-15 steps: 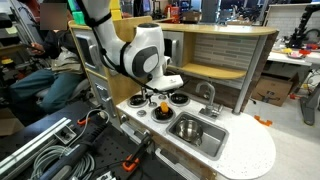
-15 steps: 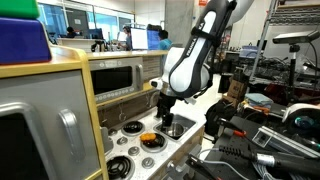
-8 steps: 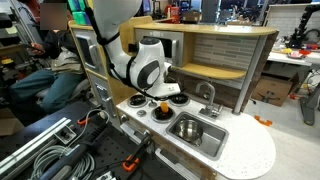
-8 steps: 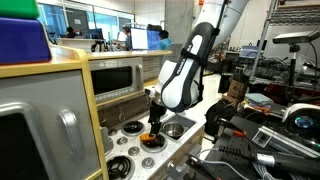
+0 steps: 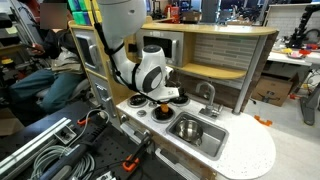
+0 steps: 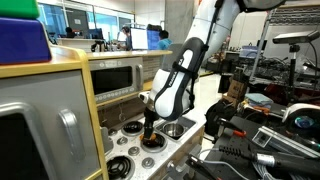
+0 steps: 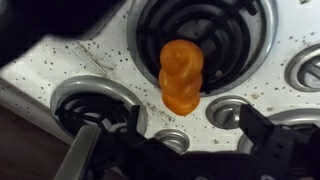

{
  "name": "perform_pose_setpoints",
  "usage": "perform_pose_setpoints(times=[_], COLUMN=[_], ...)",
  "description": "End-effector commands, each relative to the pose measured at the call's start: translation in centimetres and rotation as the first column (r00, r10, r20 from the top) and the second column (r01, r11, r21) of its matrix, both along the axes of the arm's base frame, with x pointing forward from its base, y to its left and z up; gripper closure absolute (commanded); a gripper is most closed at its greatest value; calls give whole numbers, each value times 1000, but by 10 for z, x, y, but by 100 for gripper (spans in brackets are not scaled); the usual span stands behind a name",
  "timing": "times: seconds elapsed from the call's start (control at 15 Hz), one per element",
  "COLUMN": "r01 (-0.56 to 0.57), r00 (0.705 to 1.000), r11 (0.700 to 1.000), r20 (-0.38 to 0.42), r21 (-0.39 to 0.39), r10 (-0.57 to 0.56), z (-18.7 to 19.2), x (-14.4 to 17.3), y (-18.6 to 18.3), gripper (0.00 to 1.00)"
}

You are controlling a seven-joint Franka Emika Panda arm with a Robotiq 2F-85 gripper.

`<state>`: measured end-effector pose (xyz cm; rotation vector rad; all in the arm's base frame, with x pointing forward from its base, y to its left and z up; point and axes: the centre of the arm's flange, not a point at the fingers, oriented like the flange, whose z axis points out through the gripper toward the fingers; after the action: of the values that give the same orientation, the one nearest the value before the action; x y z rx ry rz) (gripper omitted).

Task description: Pick the orange object and put it in the pot in the sink

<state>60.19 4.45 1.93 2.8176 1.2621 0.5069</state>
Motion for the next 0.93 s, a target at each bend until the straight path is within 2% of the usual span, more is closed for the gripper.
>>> perform_pose_setpoints(times=[0.0, 0.2, 0.27, 0.33, 0.47, 0.67, 0.87], r01=[24, 43, 51, 59, 79, 120, 181], r00=[999, 999, 999, 998, 997, 992, 980], r11=[1000, 999, 999, 998, 997, 992, 976], r20=[23, 5, 1, -8, -25, -54, -110], r21=[-12, -18, -16, -9, 7, 47, 120], r10=[-24, -43, -51, -59, -79, -118, -168], z=[-14, -23, -24, -25, -22, -14, 0], x=[11, 8, 7, 7, 5, 6, 9], y=[-2, -8, -9, -10, -11, -13, -20], gripper=[0, 0, 6, 28, 33, 56, 78])
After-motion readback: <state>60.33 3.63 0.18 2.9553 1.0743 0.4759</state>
